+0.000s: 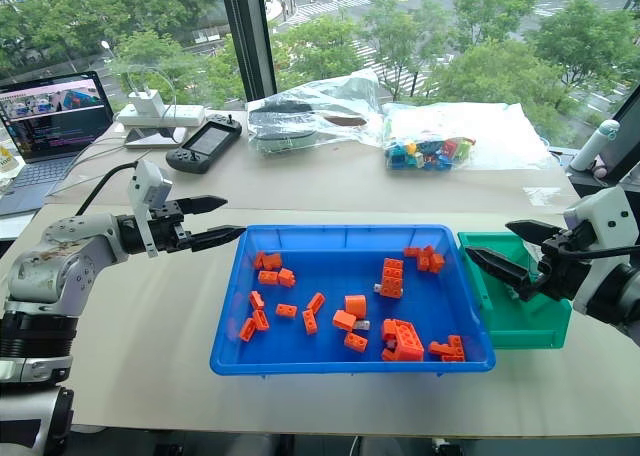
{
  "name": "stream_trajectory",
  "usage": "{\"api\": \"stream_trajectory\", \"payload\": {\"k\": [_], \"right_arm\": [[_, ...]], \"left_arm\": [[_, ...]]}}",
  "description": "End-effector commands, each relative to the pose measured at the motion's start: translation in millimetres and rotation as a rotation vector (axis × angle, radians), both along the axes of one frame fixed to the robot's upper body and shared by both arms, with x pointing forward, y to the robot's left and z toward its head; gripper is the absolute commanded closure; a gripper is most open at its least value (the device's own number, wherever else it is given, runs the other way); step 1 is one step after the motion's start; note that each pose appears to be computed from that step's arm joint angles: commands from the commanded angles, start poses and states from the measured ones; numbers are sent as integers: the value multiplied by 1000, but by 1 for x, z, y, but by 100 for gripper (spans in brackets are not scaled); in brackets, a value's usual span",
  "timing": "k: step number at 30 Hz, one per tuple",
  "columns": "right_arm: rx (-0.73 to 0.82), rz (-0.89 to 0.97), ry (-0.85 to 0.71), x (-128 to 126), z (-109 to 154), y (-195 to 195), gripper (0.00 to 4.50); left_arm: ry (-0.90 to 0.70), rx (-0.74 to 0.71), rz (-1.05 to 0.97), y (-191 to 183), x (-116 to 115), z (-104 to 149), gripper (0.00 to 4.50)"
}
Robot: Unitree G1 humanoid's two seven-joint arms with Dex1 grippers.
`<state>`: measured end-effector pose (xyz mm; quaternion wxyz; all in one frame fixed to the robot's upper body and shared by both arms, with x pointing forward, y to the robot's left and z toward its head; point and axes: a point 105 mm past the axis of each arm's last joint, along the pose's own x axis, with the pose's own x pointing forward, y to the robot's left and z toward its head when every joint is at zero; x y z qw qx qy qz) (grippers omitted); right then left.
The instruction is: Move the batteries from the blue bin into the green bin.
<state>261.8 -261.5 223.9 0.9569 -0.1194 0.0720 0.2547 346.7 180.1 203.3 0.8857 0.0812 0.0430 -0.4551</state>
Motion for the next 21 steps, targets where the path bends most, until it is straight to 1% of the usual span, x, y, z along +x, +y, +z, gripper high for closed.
{"api": "stream_trajectory", "payload": {"k": [1,3,5,7,10,13,16,21], "right_arm": [[-27,-13,-54,-5,13,-2,7],[-21,-13,-30,-8,13,0,7],[-34,46,-40,-13,19,13,7],[-68,67,19,-14,11,24,7],[-126,92,71,-15,1,36,7],[-139,176,140,-21,-6,59,7],[-203,176,160,-14,-13,68,7],[-216,195,216,-2,-31,88,7]], "left_arm": [[-40,-43,-89,-9,-6,21,0],[-15,-75,-238,-22,-23,31,0],[-7,-91,-294,-31,-26,42,0],[-4,-57,-358,-42,-29,49,0],[26,36,-457,-56,-39,43,0],[32,126,-510,-66,-45,31,0],[46,148,-534,-68,-47,26,0],[41,239,-527,-64,-46,9,0]]}}
